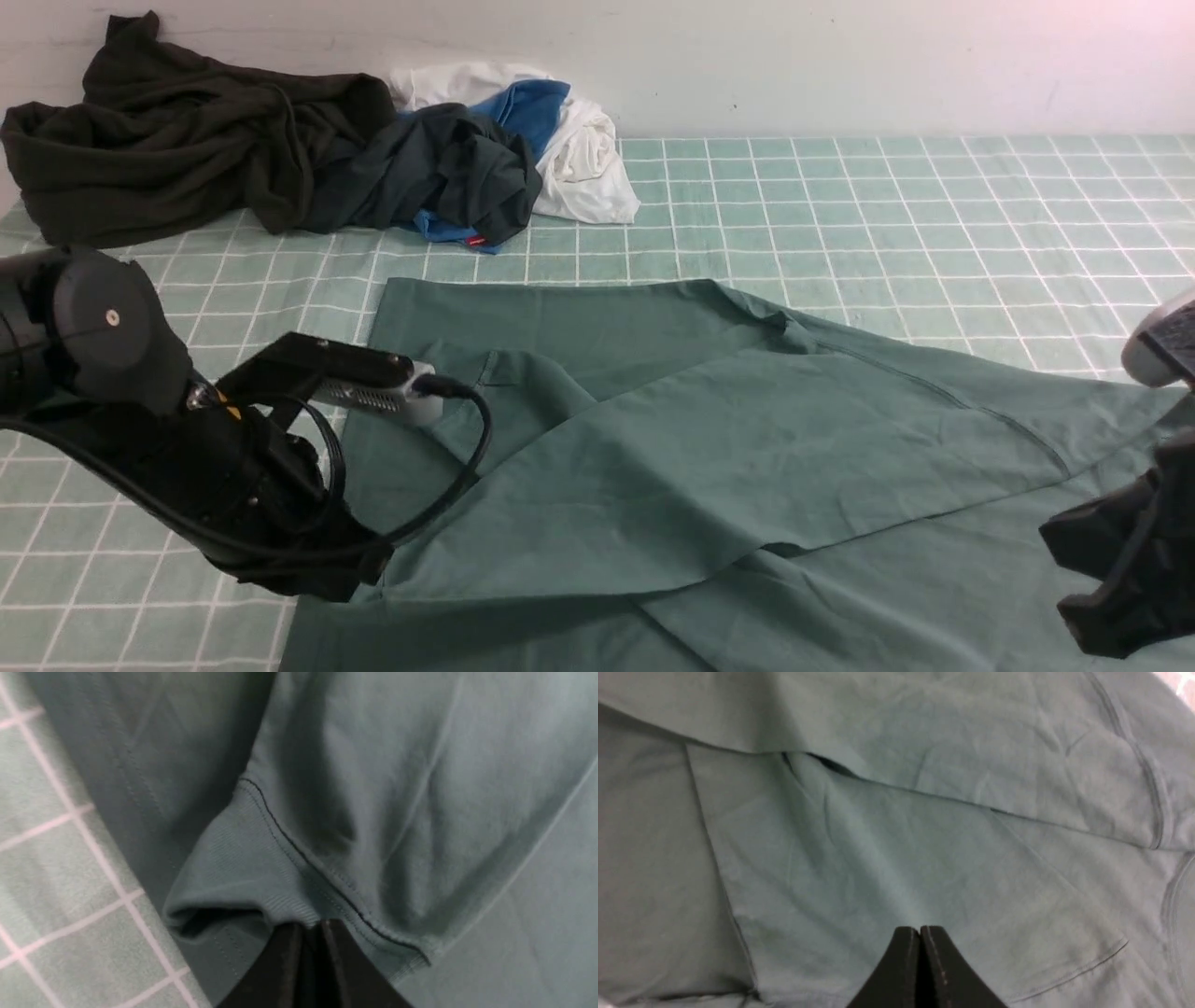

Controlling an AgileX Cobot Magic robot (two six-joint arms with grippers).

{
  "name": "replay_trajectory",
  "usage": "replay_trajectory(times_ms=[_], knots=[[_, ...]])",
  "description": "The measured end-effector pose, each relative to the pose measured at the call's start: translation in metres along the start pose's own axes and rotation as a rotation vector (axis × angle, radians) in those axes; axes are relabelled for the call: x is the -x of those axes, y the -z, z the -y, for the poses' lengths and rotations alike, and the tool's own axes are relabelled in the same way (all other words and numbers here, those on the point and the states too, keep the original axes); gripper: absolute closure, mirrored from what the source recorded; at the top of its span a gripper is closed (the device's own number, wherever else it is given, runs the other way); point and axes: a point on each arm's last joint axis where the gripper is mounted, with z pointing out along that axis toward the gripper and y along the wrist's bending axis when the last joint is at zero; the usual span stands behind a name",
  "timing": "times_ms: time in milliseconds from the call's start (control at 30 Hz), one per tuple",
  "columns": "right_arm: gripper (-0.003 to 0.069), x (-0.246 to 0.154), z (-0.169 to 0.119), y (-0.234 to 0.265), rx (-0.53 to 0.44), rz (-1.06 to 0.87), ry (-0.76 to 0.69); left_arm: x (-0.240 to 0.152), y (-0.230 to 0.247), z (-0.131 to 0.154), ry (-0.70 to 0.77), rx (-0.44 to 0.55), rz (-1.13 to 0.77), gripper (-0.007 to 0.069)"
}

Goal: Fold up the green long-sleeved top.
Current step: Use the left arm to drag and drop the cuff onto the cuff closest to the left arm

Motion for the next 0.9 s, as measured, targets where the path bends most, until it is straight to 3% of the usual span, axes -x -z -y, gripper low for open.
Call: replay_trajectory(times_ms=[133, 300, 433, 467, 567, 600, 667, 800, 900], knots=[[0.0673, -0.007, -0.002, 0.0, 0.022, -0.073, -0.011, 0.0, -0.004, -0.001, -0.059, -0.005, -0.013, 0.0545], [0.0673, -0.019, -0.005, 0.003, 0.06, -0.209, -0.007, -0.007, -0.002, 0.003, -0.101, -0.042, -0.08, 0.032], [0.0673, -0.019, -0.01, 0.003, 0.111, -0.208, 0.007, -0.017, 0.012, 0.02, -0.179, -0.063, -0.139, 0.0222], [0.0673, -0.019, -0.01, 0.003, 0.114, -0.206, 0.008, -0.018, 0.013, 0.022, -0.189, -0.062, -0.142, 0.0222], [0.0673, -0.015, -0.015, 0.004, 0.166, -0.158, 0.024, -0.038, 0.015, 0.06, -0.413, -0.047, -0.222, 0.026], [0.0673, -0.015, -0.015, 0.004, 0.166, -0.156, 0.024, -0.039, 0.015, 0.059, -0.414, -0.045, -0.227, 0.0263], [0.0673, -0.013, -0.016, 0.004, 0.184, -0.131, 0.032, -0.062, -0.001, 0.078, -0.571, -0.024, -0.328, 0.0297], [0.0673, -0.012, -0.018, 0.004, 0.196, -0.125, 0.031, -0.093, -0.03, 0.084, -0.75, 0.036, -0.418, 0.0311], [0.0673, -0.012, -0.018, 0.004, 0.198, -0.124, 0.03, -0.104, -0.044, 0.082, -0.795, 0.054, -0.435, 0.0288]])
